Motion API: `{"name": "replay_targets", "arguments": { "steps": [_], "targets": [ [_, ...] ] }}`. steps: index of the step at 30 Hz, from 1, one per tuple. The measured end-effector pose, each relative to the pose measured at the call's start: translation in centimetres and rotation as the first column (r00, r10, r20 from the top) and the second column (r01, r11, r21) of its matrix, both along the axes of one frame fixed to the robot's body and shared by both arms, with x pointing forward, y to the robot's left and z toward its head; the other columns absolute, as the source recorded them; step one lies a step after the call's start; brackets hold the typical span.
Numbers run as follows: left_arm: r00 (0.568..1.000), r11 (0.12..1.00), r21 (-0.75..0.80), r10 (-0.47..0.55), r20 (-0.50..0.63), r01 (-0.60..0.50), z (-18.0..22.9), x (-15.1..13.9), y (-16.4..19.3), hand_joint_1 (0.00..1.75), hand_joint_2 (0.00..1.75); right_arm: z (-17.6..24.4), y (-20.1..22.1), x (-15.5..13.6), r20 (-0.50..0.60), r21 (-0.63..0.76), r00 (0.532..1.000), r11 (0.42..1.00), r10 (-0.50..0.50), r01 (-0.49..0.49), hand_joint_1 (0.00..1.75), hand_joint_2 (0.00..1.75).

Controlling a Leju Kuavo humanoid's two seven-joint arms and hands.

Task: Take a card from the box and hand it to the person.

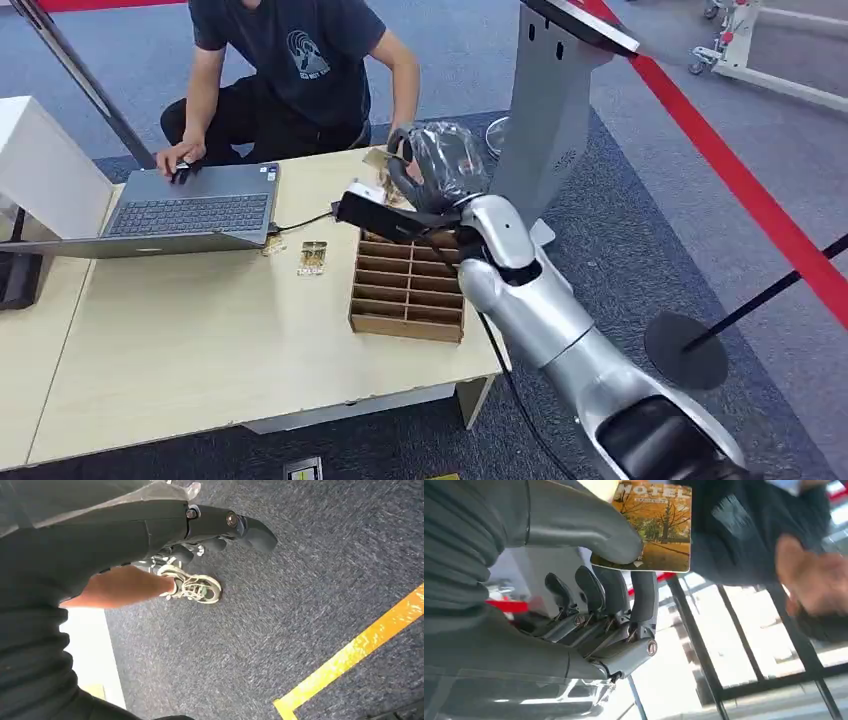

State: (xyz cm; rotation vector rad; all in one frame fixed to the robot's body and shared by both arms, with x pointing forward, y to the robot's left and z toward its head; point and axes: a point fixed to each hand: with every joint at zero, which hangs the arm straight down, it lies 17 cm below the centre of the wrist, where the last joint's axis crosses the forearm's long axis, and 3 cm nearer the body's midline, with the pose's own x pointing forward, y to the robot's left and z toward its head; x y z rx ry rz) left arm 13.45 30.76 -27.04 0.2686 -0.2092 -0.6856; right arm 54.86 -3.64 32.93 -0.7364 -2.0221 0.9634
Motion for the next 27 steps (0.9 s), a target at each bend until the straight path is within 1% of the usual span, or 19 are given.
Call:
{"name": "replay_targets", "arguments": {
  "steps": [4,7,9,11,16,21,22,23,25,26,27],
  "targets": [
    [1.000,1.000,0.004,-0.002,0.000,0.002,0.0,0.2,0.1,0.00,1.75,3.2,0.2,-0.6,0.048,0.062,0.998,0.997,0.044,-0.047,1.43,1.75],
    [1.000,1.000,0.006,-0.006,0.004,0.006,0.1,0.5,0.1,0.00,1.75,3.6,1.0,-0.6,0.026,0.111,0.994,0.987,0.110,-0.113,1.43,1.75],
    [1.000,1.000,0.006,-0.007,0.010,0.007,0.2,0.9,0.1,0.00,1.75,2.9,2.1,-0.5,0.008,0.153,0.987,0.975,0.163,-0.162,1.43,1.75],
    [1.000,1.000,0.005,-0.007,0.015,0.007,0.3,1.3,0.0,0.00,1.75,1.1,3.1,-0.3,-0.013,0.158,0.983,0.971,0.184,-0.180,1.43,1.75],
    [1.000,1.000,0.010,-0.002,0.017,0.002,0.3,1.3,0.1,0.00,1.75,-3.8,4.1,0.5,-0.111,0.132,0.980,0.980,0.164,-0.149,1.43,1.75],
    [1.000,1.000,-0.007,-0.004,0.027,0.004,0.3,1.4,-0.2,0.00,1.75,-7.1,4.7,0.6,-0.178,0.119,0.973,0.984,0.149,-0.129,1.43,1.75],
    [1.000,1.000,-0.017,-0.009,0.026,0.009,0.3,1.3,-0.4,0.00,1.75,-7.4,4.7,0.6,-0.183,0.117,0.972,0.985,0.146,-0.126,1.36,1.75],
    [1.000,1.000,-0.021,-0.015,0.024,0.015,0.2,1.2,-0.5,0.00,1.75,-7.9,4.7,0.6,-0.193,0.113,0.971,0.986,0.142,-0.122,0.02,1.75],
    [0.999,1.000,-0.018,-0.022,0.023,0.023,0.2,1.2,-0.5,0.00,1.75,-8.6,4.7,0.7,-0.208,0.110,0.968,0.987,0.136,-0.115,0.00,1.75],
    [1.000,1.000,-0.012,-0.024,0.019,0.024,0.2,1.1,-0.3,0.00,0.00,-8.9,4.6,0.7,-0.215,0.111,0.967,0.988,0.133,-0.111,0.00,1.75],
    [1.000,1.000,-0.010,-0.024,0.016,0.024,0.2,1.0,-0.3,0.00,0.00,-9.0,4.6,0.7,-0.222,0.116,0.966,0.987,0.133,-0.110,0.00,1.75]
  ]
}}
